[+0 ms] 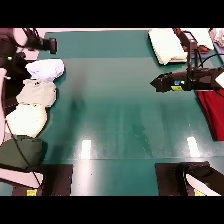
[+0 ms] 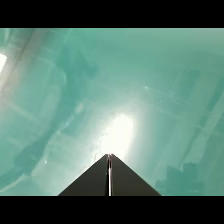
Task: Fold the shirts.
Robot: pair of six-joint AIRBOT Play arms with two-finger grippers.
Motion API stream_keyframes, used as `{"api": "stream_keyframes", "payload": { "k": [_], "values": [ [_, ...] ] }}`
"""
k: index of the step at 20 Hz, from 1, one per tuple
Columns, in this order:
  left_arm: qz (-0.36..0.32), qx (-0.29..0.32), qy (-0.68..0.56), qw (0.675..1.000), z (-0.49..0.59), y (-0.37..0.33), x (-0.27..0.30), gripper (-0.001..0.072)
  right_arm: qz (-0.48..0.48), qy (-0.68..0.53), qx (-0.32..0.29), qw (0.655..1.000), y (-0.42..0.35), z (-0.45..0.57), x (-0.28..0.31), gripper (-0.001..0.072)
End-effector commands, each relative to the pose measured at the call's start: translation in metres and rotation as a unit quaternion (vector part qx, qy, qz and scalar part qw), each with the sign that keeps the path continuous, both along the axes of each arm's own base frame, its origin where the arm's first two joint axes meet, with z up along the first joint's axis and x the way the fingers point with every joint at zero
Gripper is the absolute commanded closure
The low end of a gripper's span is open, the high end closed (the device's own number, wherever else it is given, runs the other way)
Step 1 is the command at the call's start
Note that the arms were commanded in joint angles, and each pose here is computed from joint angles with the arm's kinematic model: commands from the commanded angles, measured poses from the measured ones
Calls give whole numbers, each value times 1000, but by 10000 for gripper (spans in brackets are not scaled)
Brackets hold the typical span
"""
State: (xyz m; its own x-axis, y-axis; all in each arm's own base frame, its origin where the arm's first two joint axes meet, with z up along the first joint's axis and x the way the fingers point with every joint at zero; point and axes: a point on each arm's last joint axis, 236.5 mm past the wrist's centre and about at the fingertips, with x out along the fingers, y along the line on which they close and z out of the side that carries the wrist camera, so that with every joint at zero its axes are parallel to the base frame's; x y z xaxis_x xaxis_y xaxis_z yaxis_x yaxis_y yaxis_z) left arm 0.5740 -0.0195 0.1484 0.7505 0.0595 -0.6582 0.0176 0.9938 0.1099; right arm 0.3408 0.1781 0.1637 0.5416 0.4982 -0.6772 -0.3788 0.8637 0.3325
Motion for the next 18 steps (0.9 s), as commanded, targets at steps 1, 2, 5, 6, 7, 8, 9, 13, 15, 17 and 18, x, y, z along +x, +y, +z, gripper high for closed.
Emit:
{"api": "stream_keyframes", "payload": {
  "k": [1,2,5,6,7,8,9,13,15,17,18],
  "values": [
    [52,0,69,996,-88,41,18,34,0,-1,0,1000,0,1,0,692],
    [59,-9,88,994,-111,47,20,34,-1,-1,1,1000,0,1,0,692],
    [67,-13,124,990,-162,56,23,34,-1,-1,1,1000,0,1,0,693],
    [66,-12,126,990,-169,57,25,34,-1,-1,1,1000,0,1,0,692],
    [65,-12,124,990,-171,57,27,35,-1,-1,1,1000,0,1,0,693],
    [66,-14,119,991,-170,56,29,40,-1,-1,1,1000,0,1,0,692],
    [72,-19,117,990,-168,57,29,226,-1,-2,1,1000,0,1,1,693],
    [78,-18,128,989,-154,58,24,684,-5,-12,5,1000,0,5,4,693],
    [83,-20,114,990,-120,60,28,684,-4,-16,6,1000,0,9,5,693],
    [79,-34,34,996,-43,55,39,685,-5,-34,11,999,1,26,8,693],
    [71,-45,-22,996,10,50,38,685,-4,-48,15,999,2,39,9,692]
  ]
}}
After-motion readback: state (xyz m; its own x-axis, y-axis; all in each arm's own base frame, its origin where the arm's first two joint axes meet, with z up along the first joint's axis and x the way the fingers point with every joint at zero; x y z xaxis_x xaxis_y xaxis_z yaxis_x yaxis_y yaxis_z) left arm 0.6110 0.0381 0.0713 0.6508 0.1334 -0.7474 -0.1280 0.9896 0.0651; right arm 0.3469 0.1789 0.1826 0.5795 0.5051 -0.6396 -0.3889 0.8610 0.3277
